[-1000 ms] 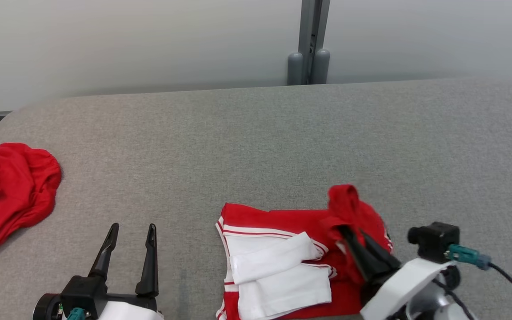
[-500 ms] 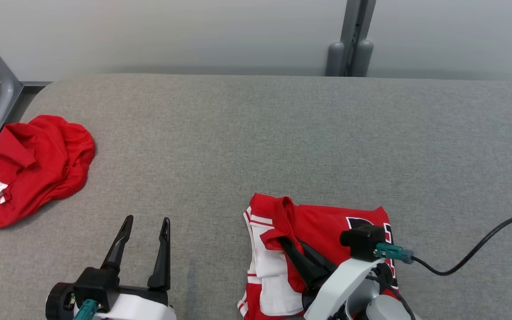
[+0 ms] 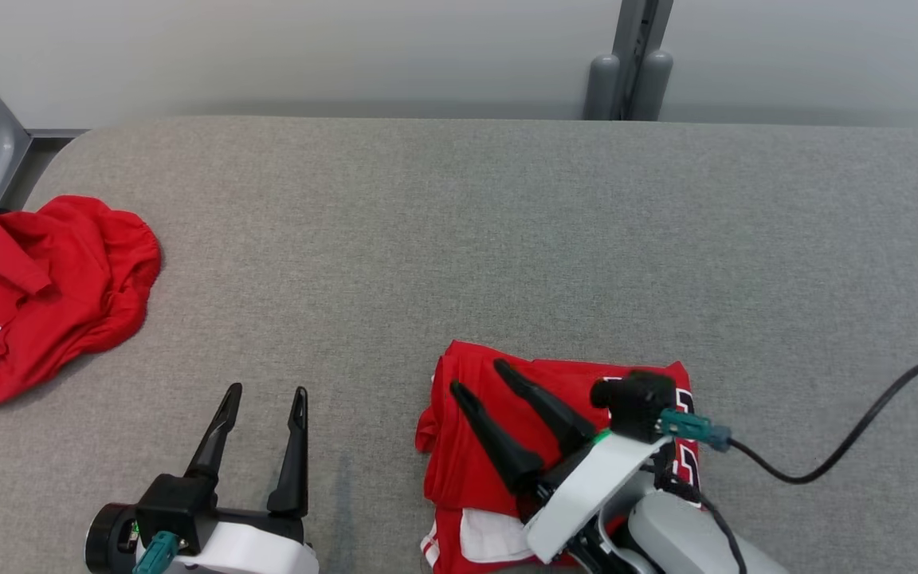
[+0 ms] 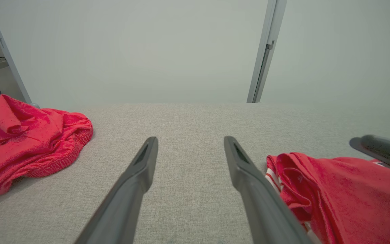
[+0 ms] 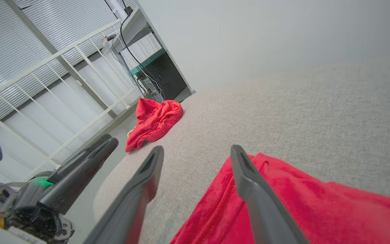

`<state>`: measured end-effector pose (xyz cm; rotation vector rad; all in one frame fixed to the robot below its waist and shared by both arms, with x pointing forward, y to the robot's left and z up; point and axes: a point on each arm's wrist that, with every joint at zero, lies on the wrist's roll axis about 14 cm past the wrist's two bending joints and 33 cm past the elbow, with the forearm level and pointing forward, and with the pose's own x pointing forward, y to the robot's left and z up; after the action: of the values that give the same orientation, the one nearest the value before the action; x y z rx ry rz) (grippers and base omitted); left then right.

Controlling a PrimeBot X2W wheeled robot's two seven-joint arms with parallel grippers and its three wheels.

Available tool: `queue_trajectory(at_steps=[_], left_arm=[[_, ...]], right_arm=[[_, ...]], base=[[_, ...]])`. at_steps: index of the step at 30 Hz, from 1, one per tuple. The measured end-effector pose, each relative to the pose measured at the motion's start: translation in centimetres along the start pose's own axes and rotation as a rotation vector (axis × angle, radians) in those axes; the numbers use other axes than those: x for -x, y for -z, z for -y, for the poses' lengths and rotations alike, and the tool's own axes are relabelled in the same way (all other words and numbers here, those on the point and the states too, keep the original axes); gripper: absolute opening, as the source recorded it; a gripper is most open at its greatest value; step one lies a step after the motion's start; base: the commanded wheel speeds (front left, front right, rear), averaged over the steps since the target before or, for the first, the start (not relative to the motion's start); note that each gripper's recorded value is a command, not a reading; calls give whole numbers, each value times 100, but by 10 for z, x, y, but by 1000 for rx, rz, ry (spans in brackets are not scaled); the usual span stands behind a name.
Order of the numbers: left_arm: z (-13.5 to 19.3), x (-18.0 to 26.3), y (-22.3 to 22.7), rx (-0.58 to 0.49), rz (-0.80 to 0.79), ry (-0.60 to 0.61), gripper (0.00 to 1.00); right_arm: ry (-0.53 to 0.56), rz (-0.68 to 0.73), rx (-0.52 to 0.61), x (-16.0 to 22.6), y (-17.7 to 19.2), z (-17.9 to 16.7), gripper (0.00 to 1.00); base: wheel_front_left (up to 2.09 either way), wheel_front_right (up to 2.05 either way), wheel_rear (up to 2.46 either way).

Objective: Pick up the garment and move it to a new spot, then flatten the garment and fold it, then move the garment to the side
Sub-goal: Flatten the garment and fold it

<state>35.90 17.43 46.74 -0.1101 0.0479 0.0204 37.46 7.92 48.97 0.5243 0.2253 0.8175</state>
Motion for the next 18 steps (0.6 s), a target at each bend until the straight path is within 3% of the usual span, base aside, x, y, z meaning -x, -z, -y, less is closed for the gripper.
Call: queue_trajectory(at_steps=[9, 18], left_arm=[[3, -5, -3, -12, 11, 16, 100], [-3, -4, -13, -18, 38, 1, 100]], right_arm=[[138, 228, 99, 29, -77, 51, 100], [424, 324, 265, 118, -110, 117, 100]], base=[[0, 0, 0], [0, 0, 0]])
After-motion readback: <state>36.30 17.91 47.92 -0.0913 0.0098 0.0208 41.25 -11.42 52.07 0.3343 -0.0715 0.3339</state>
